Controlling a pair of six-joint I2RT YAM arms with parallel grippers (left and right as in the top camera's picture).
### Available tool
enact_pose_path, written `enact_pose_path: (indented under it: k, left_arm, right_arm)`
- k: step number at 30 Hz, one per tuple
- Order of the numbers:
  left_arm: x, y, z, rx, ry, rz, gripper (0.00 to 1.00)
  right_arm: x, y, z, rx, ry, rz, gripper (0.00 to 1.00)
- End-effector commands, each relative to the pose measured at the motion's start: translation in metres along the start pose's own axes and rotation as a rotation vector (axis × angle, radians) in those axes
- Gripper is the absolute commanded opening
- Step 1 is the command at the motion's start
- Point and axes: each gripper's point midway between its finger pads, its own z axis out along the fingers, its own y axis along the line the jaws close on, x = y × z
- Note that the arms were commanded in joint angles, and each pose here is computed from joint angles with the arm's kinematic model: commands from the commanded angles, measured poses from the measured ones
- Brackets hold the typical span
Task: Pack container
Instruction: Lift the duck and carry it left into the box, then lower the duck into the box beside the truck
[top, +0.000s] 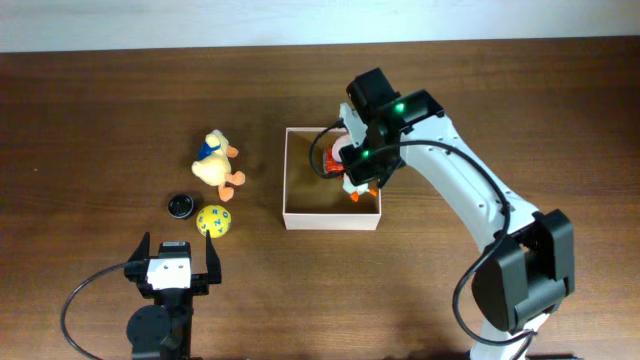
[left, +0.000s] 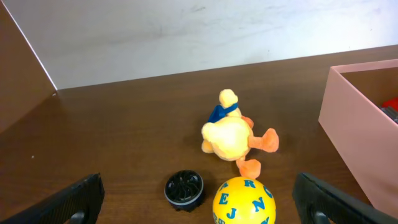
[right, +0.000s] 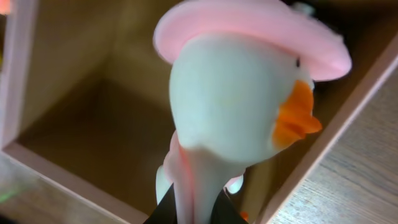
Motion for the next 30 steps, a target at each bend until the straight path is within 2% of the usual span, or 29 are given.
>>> enact_pose_path:
  k: [1, 11, 15, 23, 25, 27, 29, 30]
  left_arm:
    - [0.0026, -0.0009, 0.0007, 0.005, -0.001, 0.019, 0.99]
    - [0.0026, -0.0009, 0.0007, 0.005, -0.001, 0.019, 0.99]
    - [0.0026, -0.0009, 0.0007, 0.005, -0.001, 0.019, 0.99]
    - [0.0026, -0.0009, 0.0007, 0.005, -0.001, 0.019, 0.99]
    - [0.0026, -0.0008, 0.0007, 0.005, -0.001, 0.019, 0.99]
    - [0.0026, -0.0009, 0.0007, 0.005, -0.001, 0.019, 0.99]
    - [0.0026, -0.0009, 0.0007, 0.005, -0.001, 0.019, 0.99]
    - [0.0026, -0.0009, 0.0007, 0.005, -0.001, 0.019, 0.99]
  right_arm:
    - [0.0071, 0.0035, 0.0087, -0.015, 0.015, 0.009, 0.11]
    - [0.0082, 0.0017, 0.0136, -0.013, 0.013, 0.01, 0.11]
    - [0.0084, -0.0027, 0.0136, 0.013, 0.014, 0.01, 0.17]
    - [0.0131, -0.0032, 0.0135, 0.014, 0.033, 0.014, 0.19]
    - [0.0136, -0.0031, 0.0135, 0.014, 0.035, 0.015, 0.41]
    - [0.0141, -0.0032, 0.0134, 0.014, 0.036, 0.015, 0.48]
    - [0.0137, -0.0031, 0.0134, 0.014, 0.035, 0.014, 0.62]
    - [0.0136, -0.0031, 0.0134, 0.014, 0.035, 0.015, 0.63]
